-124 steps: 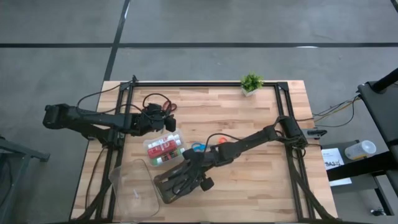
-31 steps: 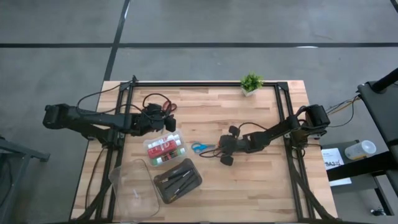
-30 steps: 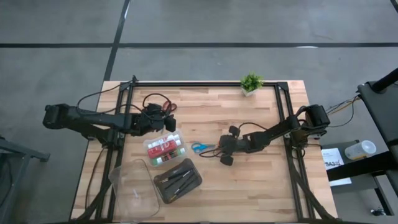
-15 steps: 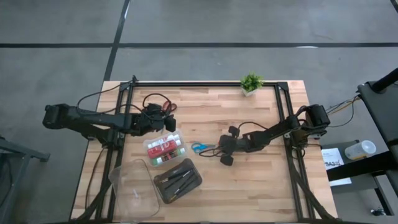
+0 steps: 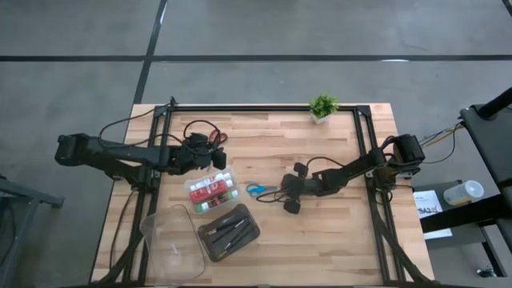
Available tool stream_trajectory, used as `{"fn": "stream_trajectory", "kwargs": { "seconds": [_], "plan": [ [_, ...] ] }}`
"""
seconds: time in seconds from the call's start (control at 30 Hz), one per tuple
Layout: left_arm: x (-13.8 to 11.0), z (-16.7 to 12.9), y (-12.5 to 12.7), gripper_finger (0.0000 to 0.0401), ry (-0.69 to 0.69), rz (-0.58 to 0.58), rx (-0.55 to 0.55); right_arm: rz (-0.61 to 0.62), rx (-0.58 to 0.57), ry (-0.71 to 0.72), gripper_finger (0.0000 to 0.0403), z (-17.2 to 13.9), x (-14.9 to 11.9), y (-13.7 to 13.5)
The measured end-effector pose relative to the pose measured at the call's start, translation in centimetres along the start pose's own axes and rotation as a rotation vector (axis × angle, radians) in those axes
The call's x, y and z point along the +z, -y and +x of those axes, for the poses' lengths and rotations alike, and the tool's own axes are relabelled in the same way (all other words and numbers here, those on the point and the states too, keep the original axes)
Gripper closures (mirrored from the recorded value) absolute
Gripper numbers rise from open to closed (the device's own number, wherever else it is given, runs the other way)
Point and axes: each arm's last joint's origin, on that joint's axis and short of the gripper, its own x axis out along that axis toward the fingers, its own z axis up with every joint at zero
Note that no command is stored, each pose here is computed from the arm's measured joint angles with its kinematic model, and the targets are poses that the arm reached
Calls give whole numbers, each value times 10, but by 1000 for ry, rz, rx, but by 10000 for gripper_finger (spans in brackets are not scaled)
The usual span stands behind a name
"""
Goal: Pick & Place Paint Supplies
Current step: Put the orange scissors into the bottom transparent bin
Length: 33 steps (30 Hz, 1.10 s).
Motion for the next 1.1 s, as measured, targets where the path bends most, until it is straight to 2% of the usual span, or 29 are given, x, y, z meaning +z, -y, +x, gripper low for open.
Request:
{"fn": "stream_trajectory", "kwargs": {
  "seconds": [0.23,0.53,0.7,0.93,1.1],
  "plan": [
    [0,0,0,169,0,0,0,-1,20,21,388,-11,4,0],
    [0,0,0,169,0,0,0,-31,92,178,389,-48,26,-6],
    [0,0,0,169,0,0,1,-101,167,320,389,-69,39,-14],
    [0,0,0,169,0,0,0,-256,389,559,389,-91,60,-24],
    [0,0,0,169,0,0,0,-303,421,672,389,-92,77,-33]
  ]
}}
